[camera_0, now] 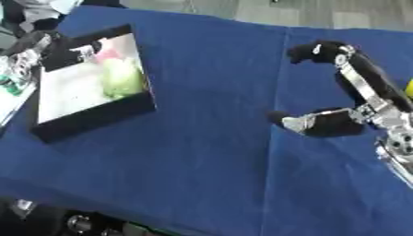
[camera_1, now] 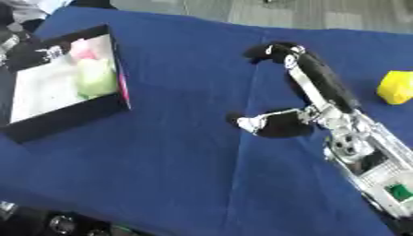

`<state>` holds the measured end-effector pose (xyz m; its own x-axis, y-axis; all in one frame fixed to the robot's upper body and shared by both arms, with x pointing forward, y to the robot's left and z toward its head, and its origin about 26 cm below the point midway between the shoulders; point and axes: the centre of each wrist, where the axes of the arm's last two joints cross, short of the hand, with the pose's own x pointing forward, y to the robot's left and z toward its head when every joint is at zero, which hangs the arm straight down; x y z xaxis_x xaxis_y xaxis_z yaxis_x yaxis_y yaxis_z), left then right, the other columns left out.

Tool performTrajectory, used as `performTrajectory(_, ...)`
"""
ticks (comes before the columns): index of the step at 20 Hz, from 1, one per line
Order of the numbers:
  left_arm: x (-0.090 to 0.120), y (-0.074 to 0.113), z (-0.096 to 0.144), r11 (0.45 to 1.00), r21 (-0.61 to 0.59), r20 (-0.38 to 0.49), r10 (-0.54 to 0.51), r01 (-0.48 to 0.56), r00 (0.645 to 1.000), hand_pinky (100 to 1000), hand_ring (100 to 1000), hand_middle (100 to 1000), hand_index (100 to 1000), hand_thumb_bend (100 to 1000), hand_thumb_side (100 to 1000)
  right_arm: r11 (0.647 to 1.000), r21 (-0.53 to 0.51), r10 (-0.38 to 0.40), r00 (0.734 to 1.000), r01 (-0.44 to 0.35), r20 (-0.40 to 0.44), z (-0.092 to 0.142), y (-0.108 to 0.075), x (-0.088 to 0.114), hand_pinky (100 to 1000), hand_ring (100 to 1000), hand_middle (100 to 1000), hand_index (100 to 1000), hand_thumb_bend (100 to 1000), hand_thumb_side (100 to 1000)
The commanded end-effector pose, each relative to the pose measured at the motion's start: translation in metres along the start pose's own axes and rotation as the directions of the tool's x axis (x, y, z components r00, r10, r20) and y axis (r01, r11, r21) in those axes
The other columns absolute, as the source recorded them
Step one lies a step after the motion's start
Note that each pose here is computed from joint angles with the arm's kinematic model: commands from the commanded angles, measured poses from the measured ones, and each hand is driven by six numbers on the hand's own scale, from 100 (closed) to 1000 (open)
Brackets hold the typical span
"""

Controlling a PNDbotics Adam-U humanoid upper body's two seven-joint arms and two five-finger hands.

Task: Pick up the objects with one hand, pass them to the other hand, and then place them into the box on the other side of the table.

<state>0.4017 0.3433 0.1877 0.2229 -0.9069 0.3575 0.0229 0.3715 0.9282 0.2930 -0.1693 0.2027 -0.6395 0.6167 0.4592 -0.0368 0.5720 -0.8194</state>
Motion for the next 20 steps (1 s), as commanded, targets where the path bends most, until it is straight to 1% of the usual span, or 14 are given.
performTrajectory(1, 0.004, 0.022, 0.003, 0.998, 0.066, 0.015, -0.001, 0.0, 1.0, 955, 855, 817, 886, 305, 794, 1.0, -0.025, 0.017, 1.0, -0.016, 0.019, 0.001, -0.01, 0.002, 848, 825, 681, 797, 625, 189)
performTrajectory(2, 0.006, 0.024, 0.005, 0.996, 0.087, 0.023, 0.007, -0.009, 1.0, 938, 828, 790, 879, 133, 740, 0.999, -0.029, 0.018, 1.0, -0.017, 0.018, 0.001, -0.011, 0.002, 847, 825, 680, 797, 626, 187)
performTrajectory(3, 0.009, 0.027, 0.007, 0.993, 0.114, 0.035, 0.019, -0.023, 0.999, 926, 814, 782, 875, 100, 717, 0.999, -0.037, 0.018, 1.0, -0.018, 0.017, 0.001, -0.013, 0.001, 847, 825, 680, 797, 625, 186)
performTrajectory(4, 0.013, 0.031, 0.01, 0.988, 0.15, 0.05, 0.042, -0.049, 0.998, 915, 797, 775, 860, 100, 736, 0.999, -0.05, 0.02, 1.0, -0.019, 0.013, 0.001, -0.016, 0.0, 846, 825, 678, 797, 576, 207)
performTrajectory(5, 0.016, 0.034, 0.013, 0.98, 0.181, 0.065, 0.07, -0.081, 0.995, 915, 793, 772, 849, 100, 691, 0.997, -0.067, 0.027, 1.0, -0.026, 0.008, 0.002, -0.019, -0.002, 845, 825, 679, 797, 628, 183)
performTrajectory(6, 0.02, 0.036, 0.017, 0.972, 0.204, 0.082, 0.099, -0.114, 0.992, 915, 789, 776, 843, 100, 707, 0.996, -0.083, 0.03, 1.0, -0.029, 0.002, 0.002, -0.023, -0.004, 844, 825, 677, 797, 628, 183)
performTrajectory(8, 0.028, 0.041, 0.025, 0.955, 0.23, 0.127, 0.161, -0.187, 0.979, 912, 776, 767, 830, 100, 709, 0.993, -0.117, 0.021, 1.0, -0.023, -0.013, 0.004, -0.032, -0.008, 840, 825, 672, 796, 628, 183)
performTrajectory(11, 0.036, 0.045, 0.038, 0.927, 0.25, 0.192, 0.237, -0.281, 0.952, 912, 769, 758, 820, 100, 710, 0.987, -0.159, -0.002, 0.999, -0.004, -0.037, 0.007, -0.047, -0.015, 838, 826, 669, 795, 626, 181)
performTrajectory(15, 0.044, 0.045, 0.054, 0.877, 0.268, 0.279, 0.327, -0.4, 0.903, 913, 757, 747, 811, 100, 737, 0.983, -0.183, -0.019, 0.994, 0.0, -0.105, 0.016, -0.074, -0.027, 840, 829, 671, 794, 625, 188)
performTrajectory(16, 0.045, 0.045, 0.057, 0.865, 0.27, 0.298, 0.343, -0.423, 0.891, 914, 756, 746, 811, 100, 740, 0.984, -0.178, -0.011, 0.992, -0.012, -0.126, 0.019, -0.08, -0.03, 846, 835, 680, 796, 466, 226)
performTrajectory(17, 0.047, 0.044, 0.06, 0.853, 0.272, 0.318, 0.356, -0.445, 0.878, 915, 755, 746, 810, 100, 742, 0.986, -0.166, 0.001, 0.989, -0.026, -0.148, 0.022, -0.087, -0.032, 846, 836, 683, 797, 628, 199)
performTrajectory(20, 0.051, 0.043, 0.069, 0.825, 0.268, 0.372, 0.387, -0.497, 0.844, 917, 753, 742, 803, 100, 750, 0.992, -0.112, 0.038, 0.975, -0.064, -0.221, 0.032, -0.106, -0.04, 856, 844, 702, 799, 628, 213)
